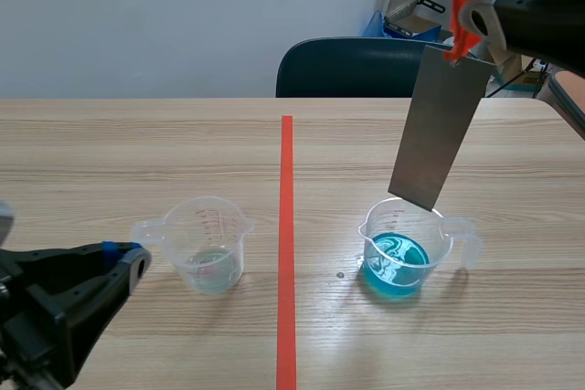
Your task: Do the redox reaction experiment
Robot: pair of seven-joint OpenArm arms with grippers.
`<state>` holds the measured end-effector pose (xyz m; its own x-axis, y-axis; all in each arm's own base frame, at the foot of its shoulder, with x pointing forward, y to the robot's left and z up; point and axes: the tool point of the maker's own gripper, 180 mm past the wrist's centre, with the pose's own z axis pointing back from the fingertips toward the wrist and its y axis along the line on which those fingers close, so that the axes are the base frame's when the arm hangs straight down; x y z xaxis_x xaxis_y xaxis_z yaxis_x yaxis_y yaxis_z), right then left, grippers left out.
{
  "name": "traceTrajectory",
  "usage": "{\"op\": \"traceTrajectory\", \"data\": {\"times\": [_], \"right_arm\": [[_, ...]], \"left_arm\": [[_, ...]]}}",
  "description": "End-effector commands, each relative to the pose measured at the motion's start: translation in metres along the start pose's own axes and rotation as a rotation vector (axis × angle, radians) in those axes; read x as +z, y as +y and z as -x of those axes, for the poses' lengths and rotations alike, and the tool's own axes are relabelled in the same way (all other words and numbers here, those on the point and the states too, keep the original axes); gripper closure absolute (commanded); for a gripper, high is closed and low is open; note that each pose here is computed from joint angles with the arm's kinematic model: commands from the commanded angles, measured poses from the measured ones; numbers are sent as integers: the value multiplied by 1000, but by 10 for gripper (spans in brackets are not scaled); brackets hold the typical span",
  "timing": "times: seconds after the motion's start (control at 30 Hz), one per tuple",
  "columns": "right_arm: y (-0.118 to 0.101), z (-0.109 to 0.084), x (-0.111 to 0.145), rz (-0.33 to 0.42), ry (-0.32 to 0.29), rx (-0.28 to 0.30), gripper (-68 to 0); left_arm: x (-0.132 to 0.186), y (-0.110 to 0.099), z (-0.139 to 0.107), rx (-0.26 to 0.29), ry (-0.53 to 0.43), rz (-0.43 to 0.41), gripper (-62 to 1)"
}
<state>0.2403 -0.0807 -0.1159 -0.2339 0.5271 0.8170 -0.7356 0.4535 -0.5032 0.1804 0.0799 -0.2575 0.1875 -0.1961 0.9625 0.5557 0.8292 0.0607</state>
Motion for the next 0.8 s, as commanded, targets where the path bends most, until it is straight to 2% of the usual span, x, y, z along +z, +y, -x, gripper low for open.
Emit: {"op": "traceTrajectory", "data": {"times": [0.0, 0.07, 0.13, 0.2, 0.27, 0.33, 0.47, 0.5, 0.77], "right_arm": [[-1, -5, 1, -4, -15, 18, -8], [-1, -5, 1, -4, -15, 18, -8], [-1, -5, 1, -4, -15, 18, -8], [-1, -5, 1, -4, -15, 18, -8], [-1, -5, 1, -4, -15, 18, -8], [-1, -5, 1, -4, -15, 18, -8], [-1, -5, 1, -4, -15, 18, -8], [-1, -5, 1, -4, -15, 18, -8], [-1, -6, 1, -4, -15, 19, -8]], "left_arm": [[4, -6, -7, 27, -17, 2, -32], [11, -6, -8, 28, -4, -4, -36], [17, -6, -9, 30, 7, -9, -97], [22, -5, -9, 29, 20, -20, -209], [27, 0, -7, 25, 36, -51, -354], [32, 5, -5, 20, 52, -86, -470], [39, 12, -4, 23, 62, -128, -602], [40, 12, -4, 22, 59, -129, -623], [44, 27, -6, 37, 52, -186, -623]]}}
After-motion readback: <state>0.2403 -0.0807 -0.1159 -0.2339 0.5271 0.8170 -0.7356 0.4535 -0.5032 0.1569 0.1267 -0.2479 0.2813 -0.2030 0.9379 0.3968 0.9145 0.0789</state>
